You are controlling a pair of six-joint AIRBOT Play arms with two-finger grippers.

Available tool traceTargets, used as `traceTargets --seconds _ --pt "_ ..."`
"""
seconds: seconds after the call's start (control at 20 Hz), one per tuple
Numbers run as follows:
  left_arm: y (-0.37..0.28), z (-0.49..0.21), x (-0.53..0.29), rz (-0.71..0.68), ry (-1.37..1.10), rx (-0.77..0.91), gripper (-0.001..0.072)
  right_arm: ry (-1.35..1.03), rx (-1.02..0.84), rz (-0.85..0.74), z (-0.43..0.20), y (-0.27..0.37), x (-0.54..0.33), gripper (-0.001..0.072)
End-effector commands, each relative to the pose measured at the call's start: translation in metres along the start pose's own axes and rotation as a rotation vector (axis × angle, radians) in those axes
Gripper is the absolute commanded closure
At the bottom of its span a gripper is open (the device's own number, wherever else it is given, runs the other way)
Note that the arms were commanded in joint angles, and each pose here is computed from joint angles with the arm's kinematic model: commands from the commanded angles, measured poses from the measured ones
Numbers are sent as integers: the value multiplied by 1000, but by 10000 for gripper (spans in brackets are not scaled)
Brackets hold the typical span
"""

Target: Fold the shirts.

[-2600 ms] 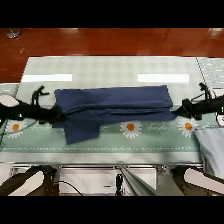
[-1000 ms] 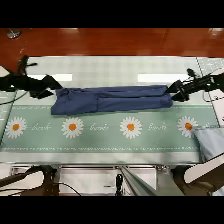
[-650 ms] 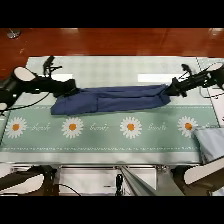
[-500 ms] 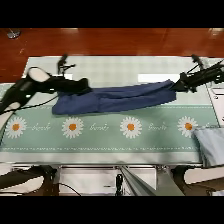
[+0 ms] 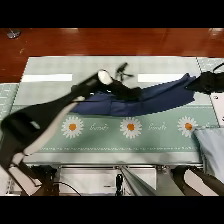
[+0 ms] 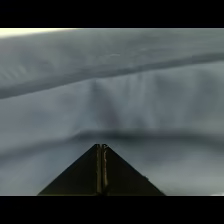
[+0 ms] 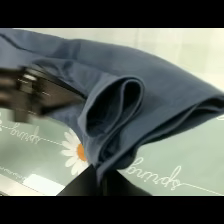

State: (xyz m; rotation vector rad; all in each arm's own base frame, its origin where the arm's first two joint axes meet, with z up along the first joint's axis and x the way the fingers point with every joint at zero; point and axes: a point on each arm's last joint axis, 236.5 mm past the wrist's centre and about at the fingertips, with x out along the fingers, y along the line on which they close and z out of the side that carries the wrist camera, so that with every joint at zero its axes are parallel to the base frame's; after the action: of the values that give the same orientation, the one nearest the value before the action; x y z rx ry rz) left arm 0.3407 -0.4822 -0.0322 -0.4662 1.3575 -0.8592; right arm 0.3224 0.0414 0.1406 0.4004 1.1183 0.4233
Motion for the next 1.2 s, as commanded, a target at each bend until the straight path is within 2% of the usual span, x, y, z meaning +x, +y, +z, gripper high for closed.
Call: traceTargets --seconds 0.0,0.1,0.2,0.25,0.4,0.45,0.55,0.6,0.7,0.75,0.9,1.0,1.1,1.15 --pt "-45 -55 61 -56 141 1 675 -78 -39 9 -7 26 -22 683" --pt "-64 -66 62 -88 169 23 674 -82 -34 26 -7 31 -23 683" --pt "-68 -39 36 -108 135 38 674 -74 -41 28 -8 35 -20 682" --pt "-62 -17 14 -112 102 66 674 -69 -53 38 -8 41 -17 683" --pt "-1 36 -87 -60 81 4 674 -53 -100 82 -6 72 2 683" --pt "21 48 -126 -12 63 -1 674 -33 -110 102 -7 82 13 683" --pt "79 63 -218 195 -12 -47 674 -1 -117 145 -6 104 37 683" --pt "107 66 -273 313 -83 -73 673 23 -129 164 -6 116 53 683" --pt "131 63 -376 449 -268 -119 673 75 -170 204 -6 146 85 683" --pt "123 59 -426 463 -392 -114 672 95 -183 223 -4 164 103 683" --pt "61 23 -534 543 -748 56 673 127 -224 269 2 212 163 682" --pt "26 -18 -557 557 -886 112 673 156 -240 286 3 236 208 682" --pt "12 -58 -543 529 -906 131 672 185 -228 286 3 247 256 682" --pt "12 -73 -530 504 -899 127 673 202 -204 281 1 247 277 635"
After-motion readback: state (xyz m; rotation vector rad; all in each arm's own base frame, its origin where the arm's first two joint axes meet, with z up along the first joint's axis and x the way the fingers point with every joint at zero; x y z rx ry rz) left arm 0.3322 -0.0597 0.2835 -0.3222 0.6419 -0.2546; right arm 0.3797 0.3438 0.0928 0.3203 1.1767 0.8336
